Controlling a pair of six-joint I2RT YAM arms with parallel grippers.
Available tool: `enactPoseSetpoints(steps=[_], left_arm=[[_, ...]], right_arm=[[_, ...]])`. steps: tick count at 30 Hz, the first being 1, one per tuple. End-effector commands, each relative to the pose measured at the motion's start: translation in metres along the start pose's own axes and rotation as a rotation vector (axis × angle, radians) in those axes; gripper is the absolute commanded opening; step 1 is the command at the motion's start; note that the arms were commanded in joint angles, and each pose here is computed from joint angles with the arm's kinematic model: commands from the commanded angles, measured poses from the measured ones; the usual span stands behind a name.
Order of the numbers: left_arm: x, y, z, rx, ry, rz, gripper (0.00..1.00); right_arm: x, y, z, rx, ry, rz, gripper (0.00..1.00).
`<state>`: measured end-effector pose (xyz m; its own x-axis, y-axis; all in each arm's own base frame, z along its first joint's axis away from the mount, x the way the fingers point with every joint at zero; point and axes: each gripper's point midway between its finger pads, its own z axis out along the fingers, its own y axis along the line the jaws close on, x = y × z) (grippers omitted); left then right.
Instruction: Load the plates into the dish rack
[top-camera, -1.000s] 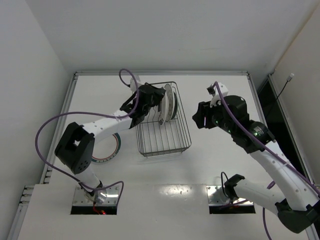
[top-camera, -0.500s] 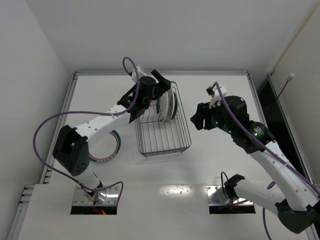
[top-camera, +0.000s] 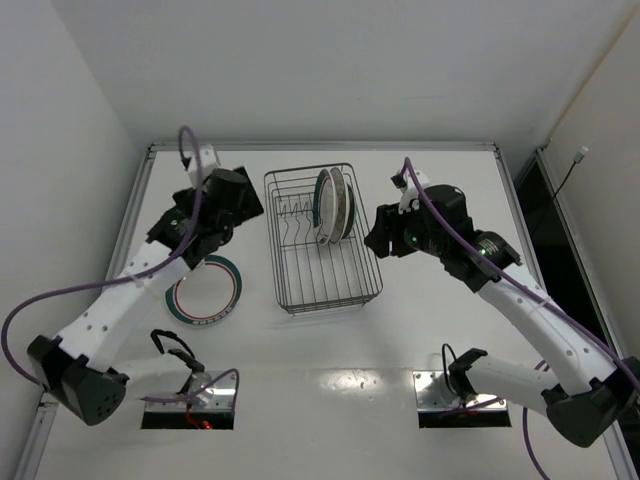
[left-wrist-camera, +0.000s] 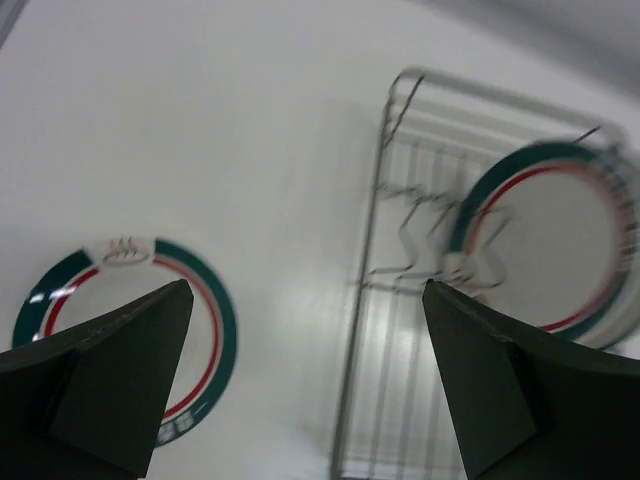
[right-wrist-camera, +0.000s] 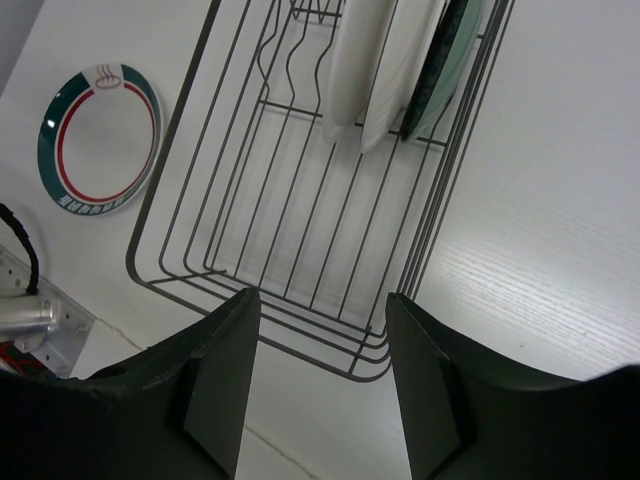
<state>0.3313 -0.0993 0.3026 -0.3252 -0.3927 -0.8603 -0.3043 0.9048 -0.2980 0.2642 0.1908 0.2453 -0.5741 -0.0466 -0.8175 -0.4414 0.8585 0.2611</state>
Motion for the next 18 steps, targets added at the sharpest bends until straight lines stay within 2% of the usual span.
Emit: enactPoseSetpoints(steps=[1,7,18], left_arm=[[0.094,0.061,0.012,-0.175,0.285,0.232,1.0],[0.165,0.092,0.039,-0.235,0.492,0.309,0.97],[0.242,0.118,0.063,-0.262,0.69,0.343,0.93]], right_arm=[[-0.017,0.013,0.004,-0.062,-0.045,0.015,0.5],[-0.021,0.014,0.007,-0.061,-0.044,0.015,0.5],[-0.018,0.005,0.001,-0.02,-0.037,0.002,0.5]])
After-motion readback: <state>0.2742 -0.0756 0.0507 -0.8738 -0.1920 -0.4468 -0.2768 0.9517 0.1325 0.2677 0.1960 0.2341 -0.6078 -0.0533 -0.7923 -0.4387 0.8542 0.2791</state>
